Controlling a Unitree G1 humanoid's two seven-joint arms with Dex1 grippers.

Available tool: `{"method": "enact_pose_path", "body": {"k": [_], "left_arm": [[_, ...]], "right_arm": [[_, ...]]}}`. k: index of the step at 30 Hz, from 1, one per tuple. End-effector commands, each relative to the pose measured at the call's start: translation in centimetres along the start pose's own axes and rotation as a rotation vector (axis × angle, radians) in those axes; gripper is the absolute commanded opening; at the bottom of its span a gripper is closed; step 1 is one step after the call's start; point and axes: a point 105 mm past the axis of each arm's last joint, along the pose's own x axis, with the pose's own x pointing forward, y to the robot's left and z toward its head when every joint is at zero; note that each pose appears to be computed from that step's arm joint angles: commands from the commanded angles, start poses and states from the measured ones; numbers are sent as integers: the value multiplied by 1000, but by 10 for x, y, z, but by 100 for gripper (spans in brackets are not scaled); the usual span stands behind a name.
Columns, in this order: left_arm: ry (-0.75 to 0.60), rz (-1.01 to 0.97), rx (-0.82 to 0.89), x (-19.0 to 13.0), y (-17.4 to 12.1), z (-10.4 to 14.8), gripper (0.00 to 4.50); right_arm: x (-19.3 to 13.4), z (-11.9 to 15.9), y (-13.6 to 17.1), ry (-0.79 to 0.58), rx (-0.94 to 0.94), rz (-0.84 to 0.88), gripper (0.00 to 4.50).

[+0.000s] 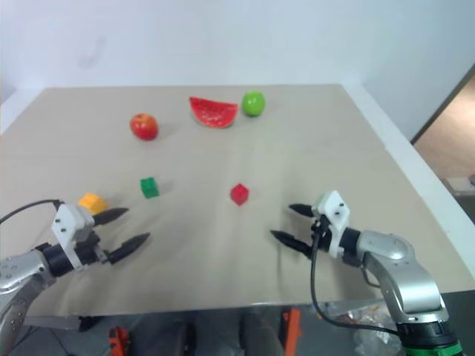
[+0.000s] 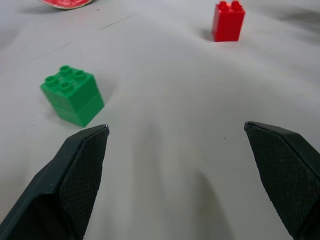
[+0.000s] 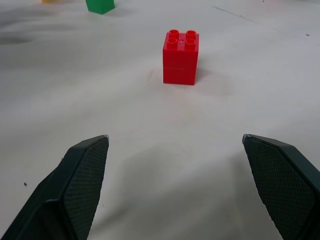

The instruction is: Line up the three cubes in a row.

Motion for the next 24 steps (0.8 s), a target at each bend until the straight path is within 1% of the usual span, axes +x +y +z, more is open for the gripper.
{"method": "enact_pose_path", "body": {"k": [1, 6, 9, 13, 16, 21, 24], "left_arm": [[-33, 54, -48, -4, 7, 7, 450], [-63, 27, -84, 0, -6, 10, 450], [-101, -81, -24, 6, -31, 16, 450], [-114, -116, -34, 10, -39, 17, 450], [-114, -154, -28, 10, -44, 18, 450], [-105, -257, 20, 10, -61, 18, 450], [-109, -263, 23, 11, -63, 19, 450]], "right_arm": [[-3, 21, 0, -76, -16, -7, 447], [12, 55, 8, -197, 27, 12, 447], [42, 69, 16, -263, 73, 9, 447], [76, 71, 21, -270, 83, 11, 447], [93, 73, 19, -273, 98, 5, 447], [111, 72, 1, -255, 90, -45, 447], [114, 70, -4, -236, 95, -43, 447]]}}
